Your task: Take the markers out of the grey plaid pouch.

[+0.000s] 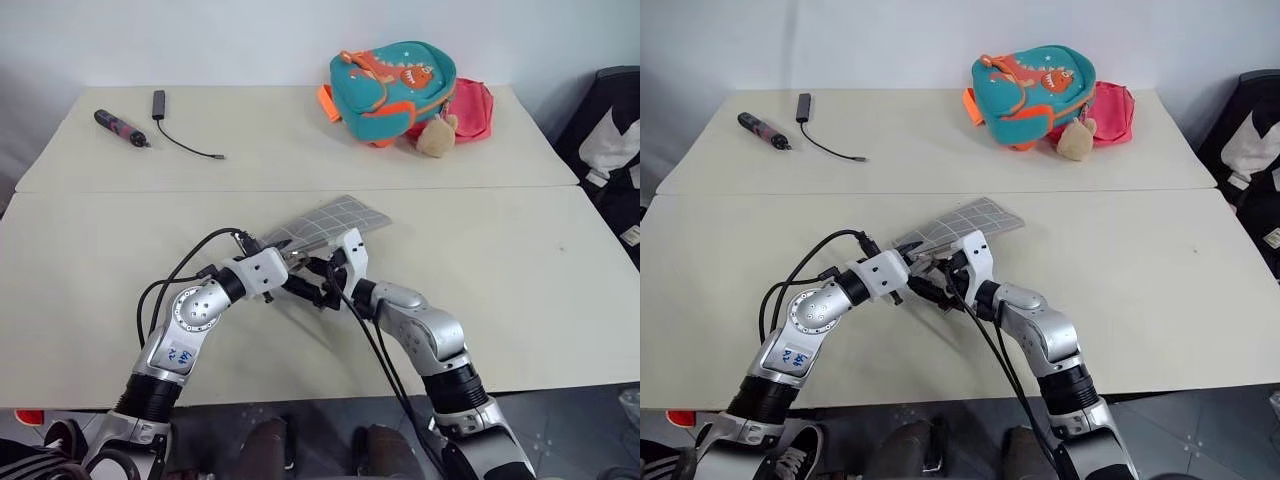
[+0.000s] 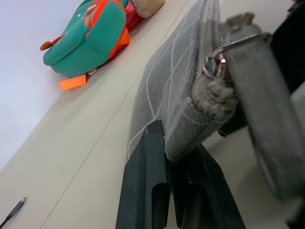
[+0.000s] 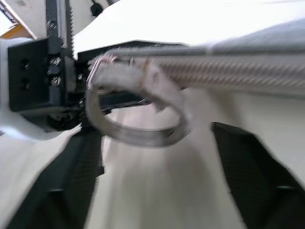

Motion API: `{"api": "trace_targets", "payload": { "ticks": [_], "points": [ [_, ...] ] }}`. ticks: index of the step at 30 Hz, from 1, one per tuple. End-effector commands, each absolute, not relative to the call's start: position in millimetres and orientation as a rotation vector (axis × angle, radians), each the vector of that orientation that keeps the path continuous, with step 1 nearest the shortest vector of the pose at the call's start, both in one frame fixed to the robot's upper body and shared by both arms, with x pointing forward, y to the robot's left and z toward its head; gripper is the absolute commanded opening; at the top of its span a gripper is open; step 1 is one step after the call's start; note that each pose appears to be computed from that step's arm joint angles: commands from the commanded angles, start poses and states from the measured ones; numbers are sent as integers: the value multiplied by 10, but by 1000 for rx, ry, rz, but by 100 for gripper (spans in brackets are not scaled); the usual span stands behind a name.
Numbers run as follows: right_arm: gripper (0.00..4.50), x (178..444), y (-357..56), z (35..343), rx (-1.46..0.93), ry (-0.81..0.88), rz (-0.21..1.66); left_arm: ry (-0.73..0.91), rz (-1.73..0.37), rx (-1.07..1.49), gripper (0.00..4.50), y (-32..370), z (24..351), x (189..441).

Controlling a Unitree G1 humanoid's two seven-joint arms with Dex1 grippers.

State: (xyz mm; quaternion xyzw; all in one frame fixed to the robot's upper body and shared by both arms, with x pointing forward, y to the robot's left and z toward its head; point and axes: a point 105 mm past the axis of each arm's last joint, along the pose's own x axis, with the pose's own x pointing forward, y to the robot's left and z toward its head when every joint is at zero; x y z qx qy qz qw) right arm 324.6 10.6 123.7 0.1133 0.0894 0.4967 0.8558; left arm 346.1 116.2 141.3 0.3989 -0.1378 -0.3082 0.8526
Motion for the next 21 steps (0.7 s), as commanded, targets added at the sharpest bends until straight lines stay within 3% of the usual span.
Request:
{"api": "trace_targets", "payload": {
  "ticks": [1, 7, 14, 21],
  "points": [
    [211, 3222, 165, 1377, 271, 142, 1085, -369, -646, 858, 0, 1100, 1592, 3422],
    [5, 3177, 104, 1210, 185, 183, 1093, -374, -639, 854, 0, 1122, 1615, 3419],
    [2, 3283, -317, 1218, 97, 174, 1031, -362, -659, 799, 0, 1263, 1639, 3374],
    [2, 3445, -771, 1426, 28, 134, 970, -337, -718, 742, 0, 1404, 1641, 3334]
  ]
}}
